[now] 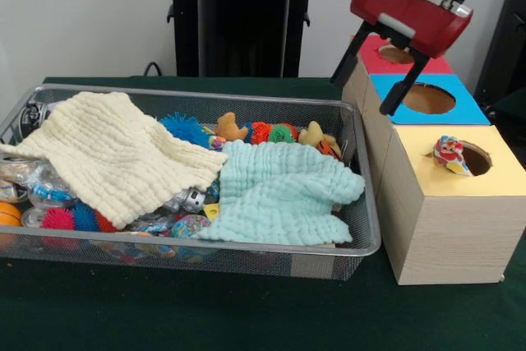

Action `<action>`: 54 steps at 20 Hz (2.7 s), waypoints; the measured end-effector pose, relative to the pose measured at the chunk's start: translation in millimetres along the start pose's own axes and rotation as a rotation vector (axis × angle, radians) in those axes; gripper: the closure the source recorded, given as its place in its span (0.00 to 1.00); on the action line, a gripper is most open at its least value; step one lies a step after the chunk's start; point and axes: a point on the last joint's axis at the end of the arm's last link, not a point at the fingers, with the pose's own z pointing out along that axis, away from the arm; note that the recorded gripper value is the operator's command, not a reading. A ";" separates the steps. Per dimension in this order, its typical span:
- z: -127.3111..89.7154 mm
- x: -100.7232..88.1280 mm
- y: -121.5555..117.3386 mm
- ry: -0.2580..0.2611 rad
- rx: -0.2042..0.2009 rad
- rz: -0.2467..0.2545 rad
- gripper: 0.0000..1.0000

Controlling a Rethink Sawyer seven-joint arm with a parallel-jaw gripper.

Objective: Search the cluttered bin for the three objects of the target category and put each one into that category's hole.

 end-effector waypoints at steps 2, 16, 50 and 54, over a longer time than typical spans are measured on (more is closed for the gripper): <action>2.6 -4.9 -3.5 -0.013 -0.003 0.007 0.00; 24.0 -31.2 -33.0 -0.153 0.024 -0.006 0.00; 159.8 -37.7 -100.3 0.007 -0.242 0.085 0.00; 163.1 -35.9 -92.6 -0.032 -0.265 0.037 0.00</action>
